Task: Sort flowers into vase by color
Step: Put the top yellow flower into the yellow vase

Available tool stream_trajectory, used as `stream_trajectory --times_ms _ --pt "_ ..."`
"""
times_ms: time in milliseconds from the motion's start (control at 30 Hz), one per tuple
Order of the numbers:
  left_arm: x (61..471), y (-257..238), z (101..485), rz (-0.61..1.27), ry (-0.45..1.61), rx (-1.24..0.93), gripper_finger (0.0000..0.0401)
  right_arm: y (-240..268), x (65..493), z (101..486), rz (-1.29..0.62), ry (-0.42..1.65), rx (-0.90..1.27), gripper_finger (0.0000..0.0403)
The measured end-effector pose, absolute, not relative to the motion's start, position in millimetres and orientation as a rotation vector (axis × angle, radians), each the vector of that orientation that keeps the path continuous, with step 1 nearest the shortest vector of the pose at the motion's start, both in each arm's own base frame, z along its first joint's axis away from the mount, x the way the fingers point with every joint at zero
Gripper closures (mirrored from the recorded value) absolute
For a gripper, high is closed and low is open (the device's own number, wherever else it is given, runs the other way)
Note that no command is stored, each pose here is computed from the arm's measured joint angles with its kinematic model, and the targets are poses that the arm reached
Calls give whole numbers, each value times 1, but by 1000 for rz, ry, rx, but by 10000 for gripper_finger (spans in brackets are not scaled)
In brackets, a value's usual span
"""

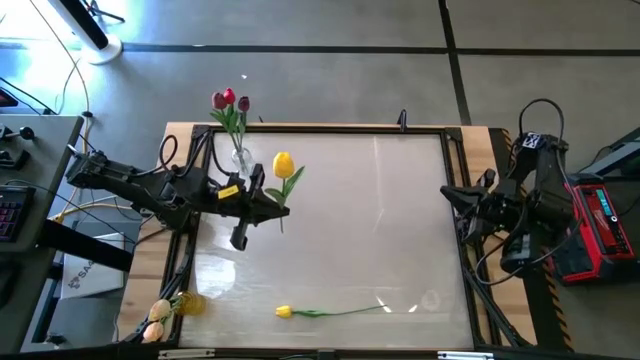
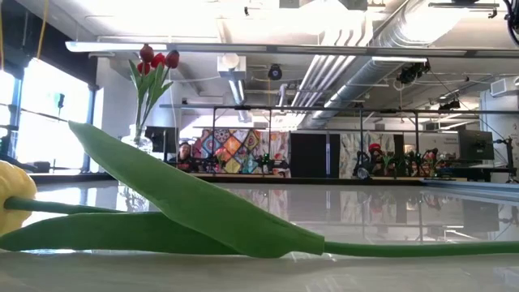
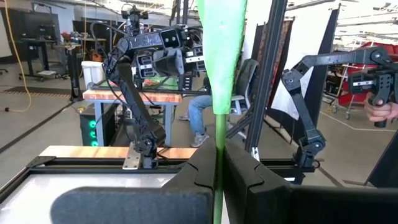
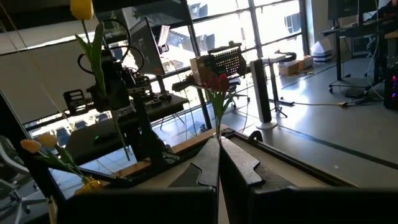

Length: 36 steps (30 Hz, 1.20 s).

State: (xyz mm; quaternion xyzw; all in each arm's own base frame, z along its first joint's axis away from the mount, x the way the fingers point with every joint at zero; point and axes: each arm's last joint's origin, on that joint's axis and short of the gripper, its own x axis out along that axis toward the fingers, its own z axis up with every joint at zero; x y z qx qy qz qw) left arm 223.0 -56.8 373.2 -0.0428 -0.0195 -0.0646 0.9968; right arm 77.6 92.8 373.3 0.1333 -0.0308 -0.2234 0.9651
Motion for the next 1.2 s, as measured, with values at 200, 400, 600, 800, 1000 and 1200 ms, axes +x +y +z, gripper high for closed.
stream_trajectory --times_ms 200,400,600,800,1000,1200 --pt "223 -57 373 -133 -39 -86 401 93 78 373 -452 -64 273 403" --pt "223 -57 373 -139 -39 -85 401 93 78 373 -452 -63 273 403" --pt "223 -57 373 -139 -39 -85 401 93 78 373 -452 -61 264 403" --pt "223 -57 373 -139 -39 -85 401 93 78 373 -453 -59 255 403" --pt "223 -57 373 -139 -39 -85 401 93 78 373 -453 -56 242 403" --pt "223 -57 373 -139 -38 -85 401 93 78 373 -454 -46 198 403"
